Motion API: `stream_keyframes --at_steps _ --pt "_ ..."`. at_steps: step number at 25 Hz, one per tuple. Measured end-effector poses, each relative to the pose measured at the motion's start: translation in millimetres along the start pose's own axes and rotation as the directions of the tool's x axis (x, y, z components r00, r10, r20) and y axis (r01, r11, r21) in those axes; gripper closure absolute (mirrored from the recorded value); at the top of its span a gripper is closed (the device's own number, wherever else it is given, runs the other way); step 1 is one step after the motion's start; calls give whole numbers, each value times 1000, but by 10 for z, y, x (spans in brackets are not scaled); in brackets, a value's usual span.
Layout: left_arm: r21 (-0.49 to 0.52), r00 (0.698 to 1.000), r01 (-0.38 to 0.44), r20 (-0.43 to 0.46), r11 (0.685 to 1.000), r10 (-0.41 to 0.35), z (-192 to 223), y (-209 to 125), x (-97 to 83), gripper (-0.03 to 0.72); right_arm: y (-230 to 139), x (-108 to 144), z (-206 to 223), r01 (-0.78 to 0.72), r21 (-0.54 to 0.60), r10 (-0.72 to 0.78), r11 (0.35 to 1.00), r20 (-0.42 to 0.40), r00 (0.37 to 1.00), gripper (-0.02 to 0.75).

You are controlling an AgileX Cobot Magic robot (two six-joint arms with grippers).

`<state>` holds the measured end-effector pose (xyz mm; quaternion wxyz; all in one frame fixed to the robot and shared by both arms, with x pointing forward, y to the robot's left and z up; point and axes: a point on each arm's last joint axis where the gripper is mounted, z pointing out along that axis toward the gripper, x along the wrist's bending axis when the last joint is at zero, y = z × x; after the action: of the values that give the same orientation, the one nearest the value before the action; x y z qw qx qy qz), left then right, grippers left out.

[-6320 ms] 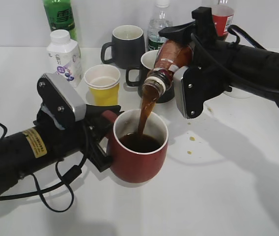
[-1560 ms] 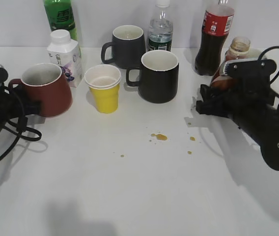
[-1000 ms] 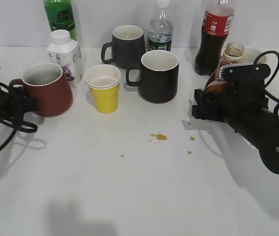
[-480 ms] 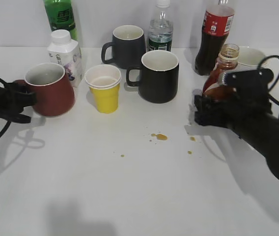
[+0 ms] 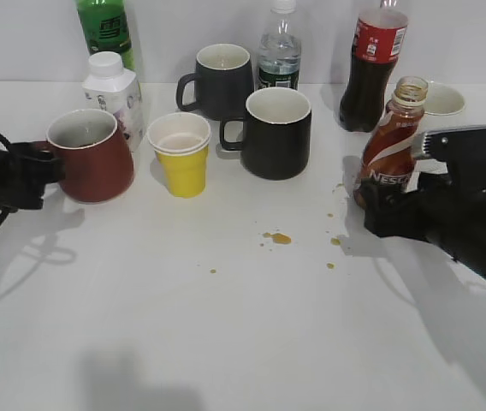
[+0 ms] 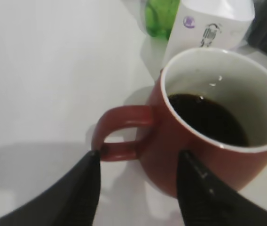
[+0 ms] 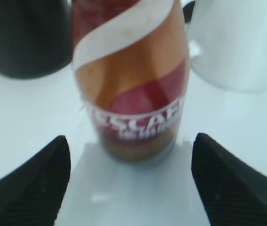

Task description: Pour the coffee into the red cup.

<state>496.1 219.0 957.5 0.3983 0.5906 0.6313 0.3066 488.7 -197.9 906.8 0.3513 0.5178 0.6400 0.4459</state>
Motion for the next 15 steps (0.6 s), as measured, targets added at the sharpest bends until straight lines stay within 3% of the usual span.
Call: stream_keyframes --at_steps 7,15 --pt "140 998 -7 68 990 -3 -71 -89 -57 278 65 10 -147 -21 101 24 995 -27 999 141" --pt "220 967 -137 242 966 83 -486 6 -148 276 193 35 -418 -38 240 58 970 -77 995 141"
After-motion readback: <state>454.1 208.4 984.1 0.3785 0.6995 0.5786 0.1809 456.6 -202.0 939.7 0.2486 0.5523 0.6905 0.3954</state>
